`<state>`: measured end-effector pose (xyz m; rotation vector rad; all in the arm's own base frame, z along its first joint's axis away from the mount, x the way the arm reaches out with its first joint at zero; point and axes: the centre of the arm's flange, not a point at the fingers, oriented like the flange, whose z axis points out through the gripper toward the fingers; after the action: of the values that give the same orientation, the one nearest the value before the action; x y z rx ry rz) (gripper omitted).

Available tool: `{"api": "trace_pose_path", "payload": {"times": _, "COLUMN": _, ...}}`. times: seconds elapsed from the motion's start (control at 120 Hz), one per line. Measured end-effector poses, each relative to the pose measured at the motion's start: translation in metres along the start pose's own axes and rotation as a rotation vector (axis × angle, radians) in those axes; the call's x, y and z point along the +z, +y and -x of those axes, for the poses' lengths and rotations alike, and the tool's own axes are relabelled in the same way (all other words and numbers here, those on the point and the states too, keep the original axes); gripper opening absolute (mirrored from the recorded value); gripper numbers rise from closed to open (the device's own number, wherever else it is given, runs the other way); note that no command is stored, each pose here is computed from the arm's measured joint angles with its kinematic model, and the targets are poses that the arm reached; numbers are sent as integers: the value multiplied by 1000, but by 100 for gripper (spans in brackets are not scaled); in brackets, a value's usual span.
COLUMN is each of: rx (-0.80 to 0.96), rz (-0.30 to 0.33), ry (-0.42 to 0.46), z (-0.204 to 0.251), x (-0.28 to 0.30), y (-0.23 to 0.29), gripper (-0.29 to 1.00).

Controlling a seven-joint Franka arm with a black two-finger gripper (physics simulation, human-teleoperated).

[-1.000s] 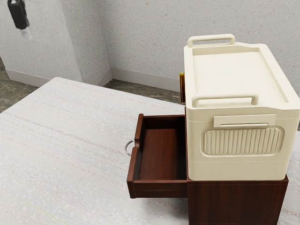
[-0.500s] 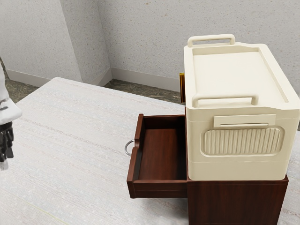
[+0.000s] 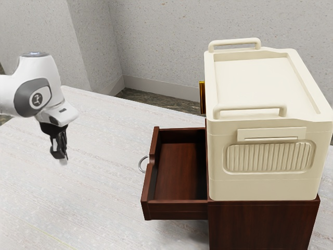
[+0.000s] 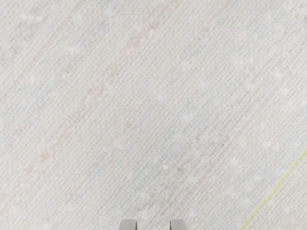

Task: Push the drawer handle with one arm to close the drawer

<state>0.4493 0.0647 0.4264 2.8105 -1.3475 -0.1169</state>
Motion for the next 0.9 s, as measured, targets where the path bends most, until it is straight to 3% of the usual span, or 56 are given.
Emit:
{"api": "trace_pose_path", "payload": {"times": 0.25, "rx": 42, "rz": -23, "ry": 41, "z": -55, "x": 8, "y": 19, "gripper": -7}}
{"api": "trace_pose_path", "payload": {"times": 0.9, "rx": 148, "rz": -4, "ry": 108, "z": -160, "x": 19, "y": 42, "gripper": -8}}
